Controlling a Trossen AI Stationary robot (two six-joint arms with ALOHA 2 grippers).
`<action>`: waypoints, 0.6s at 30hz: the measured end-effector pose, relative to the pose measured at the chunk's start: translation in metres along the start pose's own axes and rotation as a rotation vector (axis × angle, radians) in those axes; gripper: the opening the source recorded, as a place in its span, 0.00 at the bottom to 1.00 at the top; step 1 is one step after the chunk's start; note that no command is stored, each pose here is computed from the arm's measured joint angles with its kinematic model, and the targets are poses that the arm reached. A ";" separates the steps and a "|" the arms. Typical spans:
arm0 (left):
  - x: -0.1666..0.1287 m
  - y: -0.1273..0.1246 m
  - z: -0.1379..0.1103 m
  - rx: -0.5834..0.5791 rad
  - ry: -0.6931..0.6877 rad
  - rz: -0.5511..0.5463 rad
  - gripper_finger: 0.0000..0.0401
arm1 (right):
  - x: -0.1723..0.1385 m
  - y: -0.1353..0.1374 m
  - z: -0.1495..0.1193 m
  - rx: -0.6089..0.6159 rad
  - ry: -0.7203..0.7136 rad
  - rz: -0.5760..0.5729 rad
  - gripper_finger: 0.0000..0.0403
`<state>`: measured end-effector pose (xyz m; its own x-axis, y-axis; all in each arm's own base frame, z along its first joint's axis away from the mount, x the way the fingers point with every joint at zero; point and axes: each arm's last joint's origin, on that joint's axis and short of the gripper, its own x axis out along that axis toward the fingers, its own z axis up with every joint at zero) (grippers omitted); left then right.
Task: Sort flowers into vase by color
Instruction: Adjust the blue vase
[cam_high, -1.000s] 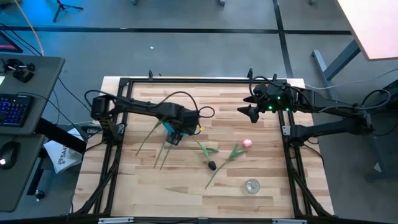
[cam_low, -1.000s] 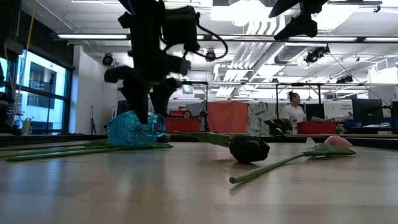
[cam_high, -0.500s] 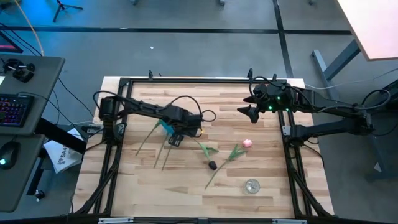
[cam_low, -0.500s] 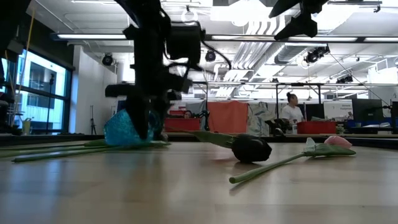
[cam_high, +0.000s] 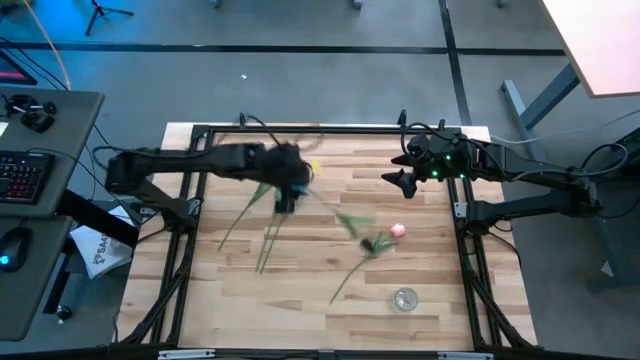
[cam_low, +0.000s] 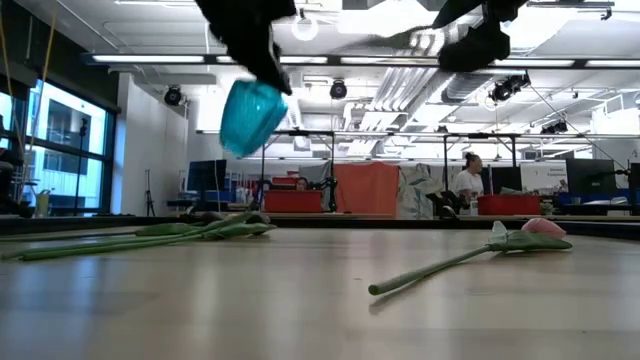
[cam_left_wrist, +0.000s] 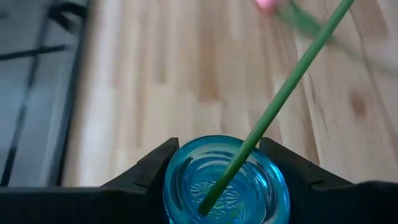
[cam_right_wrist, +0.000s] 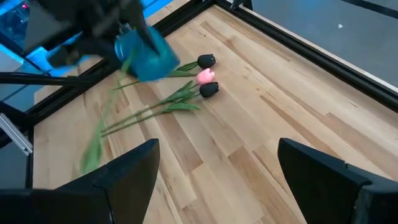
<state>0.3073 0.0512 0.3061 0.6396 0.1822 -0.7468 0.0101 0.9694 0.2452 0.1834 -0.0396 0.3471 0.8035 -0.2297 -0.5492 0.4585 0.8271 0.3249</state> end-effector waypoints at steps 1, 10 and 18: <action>-0.007 0.005 0.001 -0.025 -0.031 0.020 0.43 | 0.000 0.000 0.000 0.004 0.000 0.000 0.80; -0.037 0.025 -0.006 -0.131 -0.140 0.057 0.43 | -0.002 0.004 0.009 0.003 -0.100 0.046 0.80; -0.046 0.014 -0.043 -0.263 -0.203 0.066 0.43 | -0.028 0.015 0.042 -0.078 -0.377 0.043 0.80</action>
<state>0.2450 0.0640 0.3171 0.7728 0.2348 -0.5896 -0.2179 0.9707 0.1011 0.1838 -0.0426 0.3991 0.9111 -0.3546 -0.2103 0.4031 0.8734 0.2735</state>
